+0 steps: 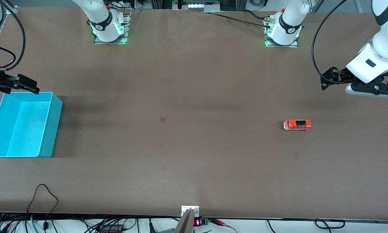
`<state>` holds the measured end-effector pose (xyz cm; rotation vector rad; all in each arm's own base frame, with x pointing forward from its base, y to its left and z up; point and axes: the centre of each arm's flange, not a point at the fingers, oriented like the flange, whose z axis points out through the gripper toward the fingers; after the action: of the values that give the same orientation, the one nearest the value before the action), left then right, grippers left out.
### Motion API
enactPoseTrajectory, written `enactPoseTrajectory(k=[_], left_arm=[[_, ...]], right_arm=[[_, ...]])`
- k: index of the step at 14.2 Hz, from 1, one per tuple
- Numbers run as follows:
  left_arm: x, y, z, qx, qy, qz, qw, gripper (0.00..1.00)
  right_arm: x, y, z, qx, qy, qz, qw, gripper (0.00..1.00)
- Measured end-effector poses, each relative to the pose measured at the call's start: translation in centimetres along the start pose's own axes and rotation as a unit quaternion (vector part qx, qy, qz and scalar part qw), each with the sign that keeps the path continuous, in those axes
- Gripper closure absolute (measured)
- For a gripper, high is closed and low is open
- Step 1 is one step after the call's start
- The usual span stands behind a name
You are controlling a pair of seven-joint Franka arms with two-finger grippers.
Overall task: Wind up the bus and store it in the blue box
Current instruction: 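Reach the left gripper down toward the orange toy bus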
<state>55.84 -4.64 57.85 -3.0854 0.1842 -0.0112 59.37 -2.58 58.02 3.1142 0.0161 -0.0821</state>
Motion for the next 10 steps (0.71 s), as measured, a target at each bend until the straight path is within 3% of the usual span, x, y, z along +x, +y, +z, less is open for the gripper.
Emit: enactPoseTrajectory(k=[7,10], left_arm=[[-0.04,0.00,0.02,0.000,-0.002,-0.001,1.000,0.00],[-0.84,0.02,0.69,-0.001,-0.040,-0.001,0.999,0.00]], right_arm=[[0.01,-0.08,0.00,0.001,0.000,0.000,1.000,0.00],[0.01,-0.08,-0.01,0.001,0.000,0.000,1.000,0.00]])
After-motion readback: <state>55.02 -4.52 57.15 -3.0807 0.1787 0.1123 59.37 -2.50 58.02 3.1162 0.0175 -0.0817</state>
